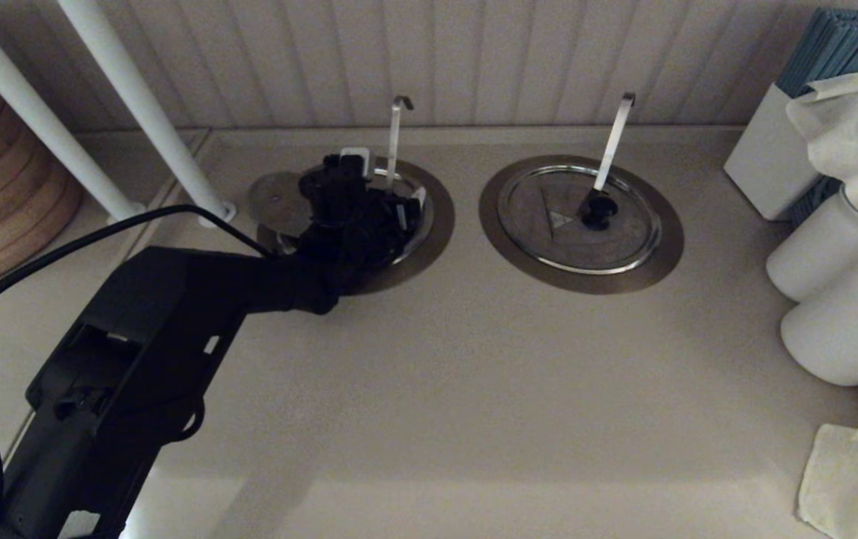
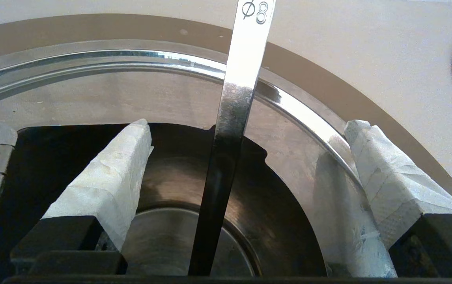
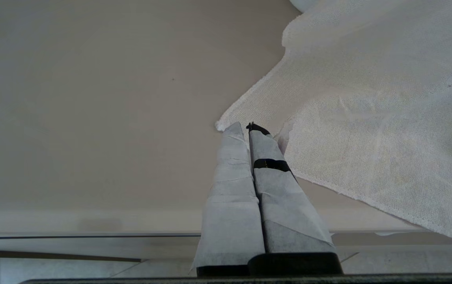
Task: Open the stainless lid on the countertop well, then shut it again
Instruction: Stir with a spoon
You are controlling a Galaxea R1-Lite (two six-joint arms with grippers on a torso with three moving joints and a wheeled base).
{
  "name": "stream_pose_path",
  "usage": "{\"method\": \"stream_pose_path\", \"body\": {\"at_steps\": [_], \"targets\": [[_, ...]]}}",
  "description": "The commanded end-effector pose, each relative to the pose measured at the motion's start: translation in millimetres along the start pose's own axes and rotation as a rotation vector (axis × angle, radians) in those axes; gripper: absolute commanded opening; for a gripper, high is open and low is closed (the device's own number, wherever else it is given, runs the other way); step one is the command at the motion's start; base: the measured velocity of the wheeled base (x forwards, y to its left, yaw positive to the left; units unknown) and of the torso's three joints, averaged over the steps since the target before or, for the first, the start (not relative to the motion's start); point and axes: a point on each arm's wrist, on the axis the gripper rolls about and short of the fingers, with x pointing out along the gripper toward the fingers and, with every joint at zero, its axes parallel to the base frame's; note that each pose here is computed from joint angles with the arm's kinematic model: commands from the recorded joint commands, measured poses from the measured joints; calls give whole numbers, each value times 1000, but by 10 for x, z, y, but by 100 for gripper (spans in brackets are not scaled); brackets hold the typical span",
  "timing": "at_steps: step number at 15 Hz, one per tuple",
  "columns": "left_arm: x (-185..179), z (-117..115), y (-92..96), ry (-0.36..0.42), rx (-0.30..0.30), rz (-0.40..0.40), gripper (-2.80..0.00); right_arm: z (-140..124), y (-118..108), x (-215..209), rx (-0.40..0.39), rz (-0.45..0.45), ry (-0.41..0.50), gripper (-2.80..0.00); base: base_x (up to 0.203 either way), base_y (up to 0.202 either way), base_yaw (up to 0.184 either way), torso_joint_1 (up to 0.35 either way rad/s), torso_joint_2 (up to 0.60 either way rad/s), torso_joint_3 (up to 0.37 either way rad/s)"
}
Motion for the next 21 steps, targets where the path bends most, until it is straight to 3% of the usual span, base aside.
{"method": "stream_pose_path", "body": {"at_steps": [1, 2, 3, 4, 11, 18, 21], "targets": [[22, -108, 4, 19, 4, 3, 0, 0, 0, -1, 0, 0, -1, -280, 0, 0, 0, 0, 0, 0], [27, -122, 5, 20, 11, 5, 0, 0, 0, 1, 0, 0, 1, -280, 0, 0, 0, 0, 0, 0], [41, -183, 11, 27, 35, 9, -120, 0, 0, 1, 0, 0, 1, -280, 0, 0, 0, 0, 0, 0], [44, -201, 9, 29, 44, 9, -280, 0, 0, 1, 0, 0, 1, -280, 0, 0, 0, 0, 0, 0], [47, -196, 30, 22, 44, 11, -280, 0, 0, 1, 0, 0, 1, -280, 0, 0, 0, 0, 0, 0], [7, 21, 41, -17, 36, 17, -280, 0, 0, 1, 0, 0, 1, -280, 0, 0, 0, 0, 0, 0], [-47, 215, 51, -80, 16, 18, -280, 0, 0, 1, 0, 0, 1, -280, 0, 0, 0, 0, 0, 0]]}}
